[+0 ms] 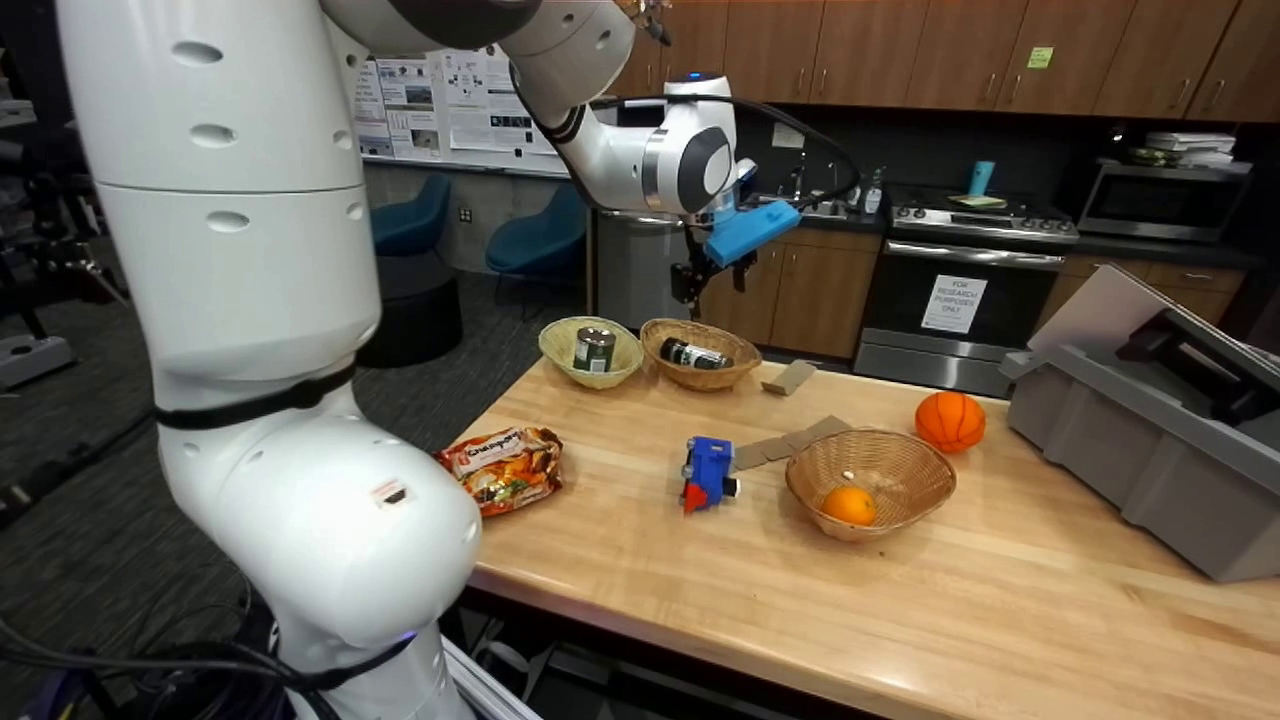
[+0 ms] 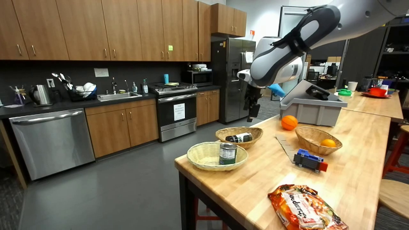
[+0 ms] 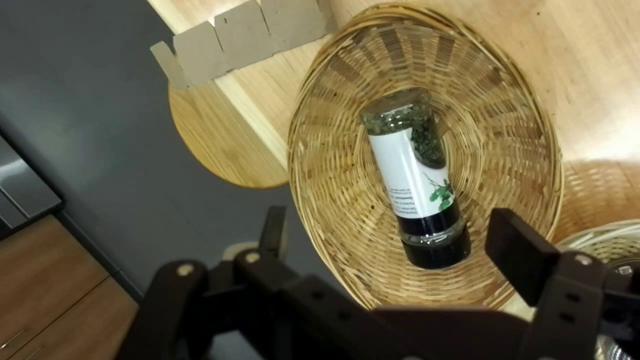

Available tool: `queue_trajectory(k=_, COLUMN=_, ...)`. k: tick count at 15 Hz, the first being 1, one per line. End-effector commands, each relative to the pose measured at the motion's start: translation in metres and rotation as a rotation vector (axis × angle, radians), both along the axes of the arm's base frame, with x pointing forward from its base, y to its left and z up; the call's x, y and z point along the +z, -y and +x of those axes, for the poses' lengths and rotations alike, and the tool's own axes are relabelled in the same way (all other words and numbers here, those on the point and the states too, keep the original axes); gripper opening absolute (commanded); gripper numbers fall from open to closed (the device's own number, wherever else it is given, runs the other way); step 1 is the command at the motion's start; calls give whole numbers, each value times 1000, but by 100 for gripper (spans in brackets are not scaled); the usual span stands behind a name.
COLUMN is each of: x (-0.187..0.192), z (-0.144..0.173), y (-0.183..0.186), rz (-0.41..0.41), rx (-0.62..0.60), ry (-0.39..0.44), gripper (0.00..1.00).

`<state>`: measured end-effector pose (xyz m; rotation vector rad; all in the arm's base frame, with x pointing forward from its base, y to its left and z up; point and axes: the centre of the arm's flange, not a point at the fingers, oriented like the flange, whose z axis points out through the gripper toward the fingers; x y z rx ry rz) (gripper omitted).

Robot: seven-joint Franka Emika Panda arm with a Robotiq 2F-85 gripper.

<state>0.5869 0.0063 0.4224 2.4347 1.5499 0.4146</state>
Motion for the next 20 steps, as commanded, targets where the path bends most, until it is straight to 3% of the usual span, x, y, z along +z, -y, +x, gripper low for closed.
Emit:
queue_trajectory(k=1, x=-10, z=-19, y=-12, rz=-4, rx=-13, ry=6, gripper=100)
queue_trajectory(k=9, x=-41, z=-19, y=-38, rz=-97, rx=38, ry=-43, gripper=100)
queue_trajectory(k=16, x=-38, z=1, y=-41, rz=-164, rx=62, ry=-26, gripper=100)
queue_trajectory(k=20, x=-25, z=16, y=-36, rz=-140, rx=48, ry=11, gripper=100)
